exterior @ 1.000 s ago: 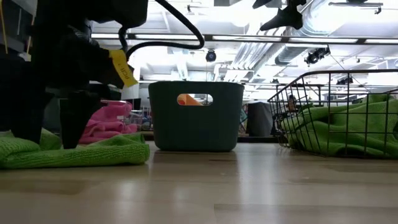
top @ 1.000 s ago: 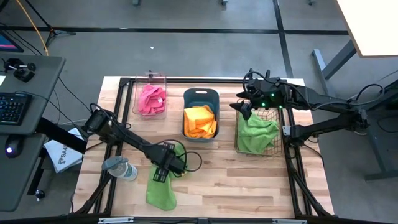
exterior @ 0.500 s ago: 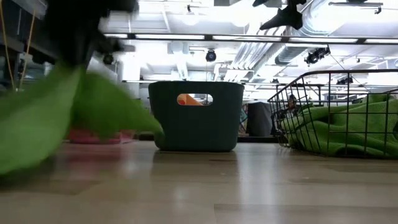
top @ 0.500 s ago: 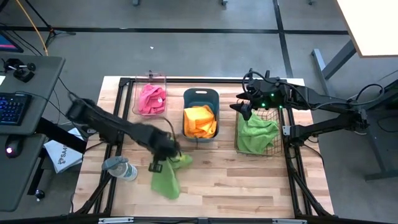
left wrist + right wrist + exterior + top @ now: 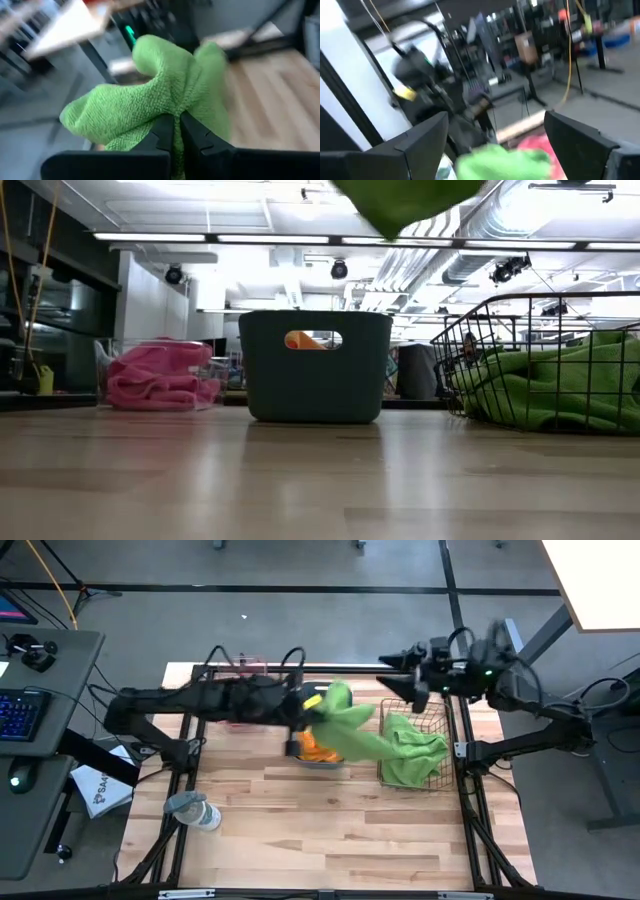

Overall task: Sort microfiber towel by color & place in baskets
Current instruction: Put the green towel into the gold wire basket

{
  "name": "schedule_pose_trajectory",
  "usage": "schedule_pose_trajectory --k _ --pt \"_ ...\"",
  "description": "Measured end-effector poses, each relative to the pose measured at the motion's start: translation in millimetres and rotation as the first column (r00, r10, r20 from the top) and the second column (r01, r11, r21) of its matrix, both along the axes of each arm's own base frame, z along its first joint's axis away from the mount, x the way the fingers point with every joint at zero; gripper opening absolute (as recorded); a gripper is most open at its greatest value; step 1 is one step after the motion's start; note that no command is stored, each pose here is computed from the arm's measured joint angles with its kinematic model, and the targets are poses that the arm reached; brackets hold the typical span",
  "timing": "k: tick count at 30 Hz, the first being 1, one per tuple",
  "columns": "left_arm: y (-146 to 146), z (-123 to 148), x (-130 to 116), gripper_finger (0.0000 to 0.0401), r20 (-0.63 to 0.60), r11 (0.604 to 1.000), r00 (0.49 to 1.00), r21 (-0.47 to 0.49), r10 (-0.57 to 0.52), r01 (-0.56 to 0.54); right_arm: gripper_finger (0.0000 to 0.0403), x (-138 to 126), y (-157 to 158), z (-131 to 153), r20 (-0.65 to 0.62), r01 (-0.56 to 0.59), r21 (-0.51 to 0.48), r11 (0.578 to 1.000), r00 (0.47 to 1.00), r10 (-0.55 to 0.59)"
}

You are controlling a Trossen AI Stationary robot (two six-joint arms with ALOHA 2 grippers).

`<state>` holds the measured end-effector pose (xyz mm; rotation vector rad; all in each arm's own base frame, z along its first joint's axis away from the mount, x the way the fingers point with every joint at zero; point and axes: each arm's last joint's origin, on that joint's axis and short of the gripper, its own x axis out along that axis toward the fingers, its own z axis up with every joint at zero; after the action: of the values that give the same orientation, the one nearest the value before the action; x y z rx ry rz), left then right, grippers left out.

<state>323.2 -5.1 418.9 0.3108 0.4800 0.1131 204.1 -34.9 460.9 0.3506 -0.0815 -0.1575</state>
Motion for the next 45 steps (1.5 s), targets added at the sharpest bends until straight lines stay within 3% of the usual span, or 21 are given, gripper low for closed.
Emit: schedule_pose_trajectory --k 7,13,16,22,27,30,37,45 --pt "36.7 -22.0 69.7 0.0000 0.244 0.999 0.970 0.039 0.025 -0.035 0.0326 -16.3 2.2 35.6 0.114 0.029 -0.067 0.997 0.993 -0.022" --pt "50.7 -61.4 123.1 0.0000 0.428 0.997 0.904 -0.074 0.009 0.025 0.0326 -20.7 2.8 43.4 0.140 0.037 -0.063 0.997 0.990 -0.027" --pt "52.5 -84.4 142.9 0.0000 0.482 0.989 0.876 -0.137 0.024 0.048 0.0326 -18.9 2.2 40.7 0.118 0.044 -0.057 0.997 0.992 -0.038" --pt "53.4 -137.5 172.0 0.0004 0.482 0.980 0.875 -0.189 0.043 0.055 0.0326 -15.8 -0.1 34.1 0.062 0.096 -0.016 0.995 0.994 -0.095" --pt "51.5 -181.9 186.4 0.0015 0.402 0.966 0.913 -0.255 0.067 0.041 0.0326 -14.4 -0.4 31.2 0.040 0.098 0.012 0.995 0.994 -0.098" --pt "49.2 -195.3 190.0 0.0026 0.376 0.949 0.922 -0.314 0.092 0.033 0.0326 -14.2 -0.5 30.6 0.035 0.097 0.017 0.995 0.995 -0.098" --pt "47.3 -193.6 188.1 0.0080 0.346 0.931 0.931 -0.365 0.114 0.022 0.0326 -14.1 -0.3 30.0 0.031 0.090 0.031 0.995 0.995 -0.091" --pt "50.2 -162.4 176.2 0.0161 0.350 0.921 0.931 -0.388 0.106 0.041 0.0326 -13.9 0.3 29.5 0.020 0.071 -0.004 0.997 0.997 -0.071"
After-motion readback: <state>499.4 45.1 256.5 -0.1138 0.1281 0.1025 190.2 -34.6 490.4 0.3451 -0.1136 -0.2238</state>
